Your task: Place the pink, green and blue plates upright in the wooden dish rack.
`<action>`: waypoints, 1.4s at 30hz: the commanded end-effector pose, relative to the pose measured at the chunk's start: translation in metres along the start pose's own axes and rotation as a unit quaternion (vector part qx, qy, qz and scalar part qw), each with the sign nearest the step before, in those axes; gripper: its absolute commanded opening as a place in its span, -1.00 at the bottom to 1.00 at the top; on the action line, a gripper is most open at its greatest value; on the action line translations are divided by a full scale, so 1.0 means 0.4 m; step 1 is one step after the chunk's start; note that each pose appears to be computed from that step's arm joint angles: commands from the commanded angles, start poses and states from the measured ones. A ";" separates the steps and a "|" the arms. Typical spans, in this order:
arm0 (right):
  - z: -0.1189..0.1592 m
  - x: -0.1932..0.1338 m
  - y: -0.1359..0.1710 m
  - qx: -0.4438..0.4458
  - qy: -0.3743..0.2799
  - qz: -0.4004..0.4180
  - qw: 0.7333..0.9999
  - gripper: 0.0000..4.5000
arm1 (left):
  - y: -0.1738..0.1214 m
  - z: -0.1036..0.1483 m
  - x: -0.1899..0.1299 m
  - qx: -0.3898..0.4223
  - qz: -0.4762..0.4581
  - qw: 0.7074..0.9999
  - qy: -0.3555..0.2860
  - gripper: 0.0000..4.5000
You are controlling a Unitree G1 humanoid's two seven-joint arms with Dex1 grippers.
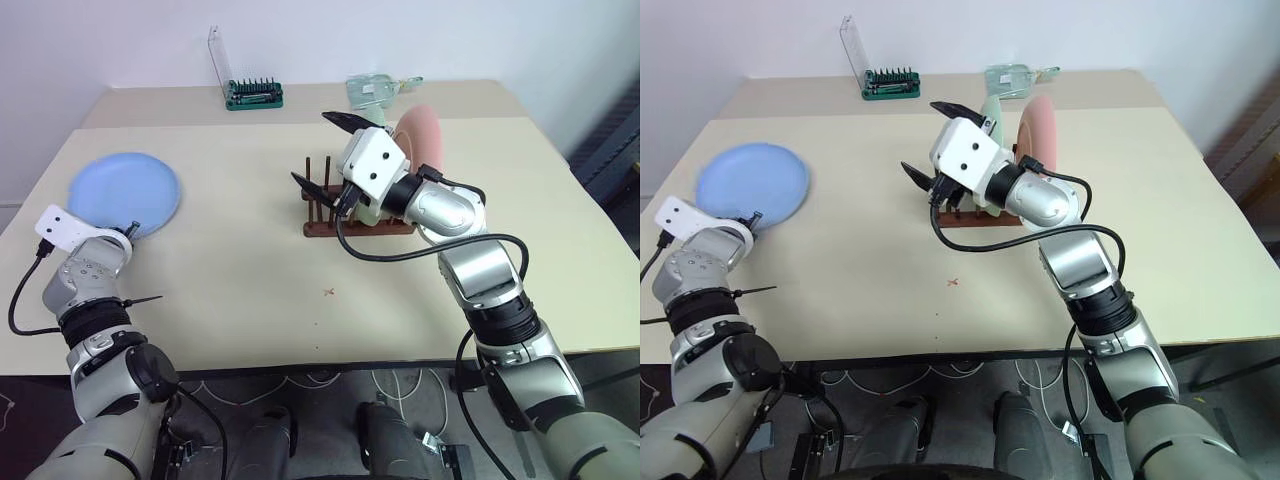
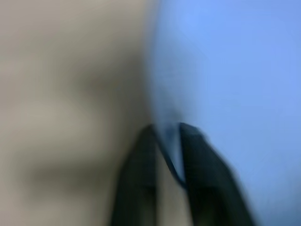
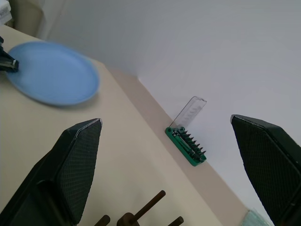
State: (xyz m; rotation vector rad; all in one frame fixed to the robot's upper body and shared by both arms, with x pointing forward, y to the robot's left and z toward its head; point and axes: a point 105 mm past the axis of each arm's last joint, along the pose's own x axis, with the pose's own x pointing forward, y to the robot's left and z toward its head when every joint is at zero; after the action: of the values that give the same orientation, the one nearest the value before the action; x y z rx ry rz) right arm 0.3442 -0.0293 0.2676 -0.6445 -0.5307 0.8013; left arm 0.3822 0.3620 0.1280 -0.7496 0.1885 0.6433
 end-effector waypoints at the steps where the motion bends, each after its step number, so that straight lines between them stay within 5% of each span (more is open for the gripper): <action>1: 0.038 -0.007 -0.023 -0.020 -0.025 -0.017 0.999 1.00 | -0.042 0.024 -0.015 0.016 -0.031 0.999 -0.027 -0.99; 6: 0.035 0.000 -0.007 -0.071 -0.023 0.000 0.997 1.00 | -0.183 0.058 -0.104 0.078 -0.127 0.983 -0.109 -0.99; 8: 0.032 0.006 0.007 -0.096 -0.023 0.011 0.995 1.00 | -0.296 0.069 -0.185 0.120 -0.207 0.959 -0.149 -0.99; 14: 0.031 0.041 0.040 -0.153 -0.030 0.048 0.987 1.00 | -0.462 0.052 -0.333 0.176 -0.319 0.914 -0.176 -0.99; 25: -0.006 0.116 0.022 -0.274 -0.016 0.045 0.961 1.00 | -0.534 0.005 -0.434 0.201 -0.362 0.901 -0.127 -0.99; 36: -0.035 0.145 -0.023 -0.301 0.016 0.012 0.954 1.00 | -0.550 0.029 -0.482 0.176 -0.373 0.904 -0.117 -0.99; 42: -0.035 0.151 -0.036 -0.306 0.021 -0.004 0.952 -0.24 | -0.548 0.034 -0.489 0.177 -0.372 0.903 -0.119 -1.00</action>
State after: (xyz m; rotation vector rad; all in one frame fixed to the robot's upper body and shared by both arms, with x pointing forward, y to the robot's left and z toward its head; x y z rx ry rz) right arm 0.3986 0.0026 0.2565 -1.2407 -0.6825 0.6506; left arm 0.3689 0.1599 0.3154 -0.3337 -0.1213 -0.0210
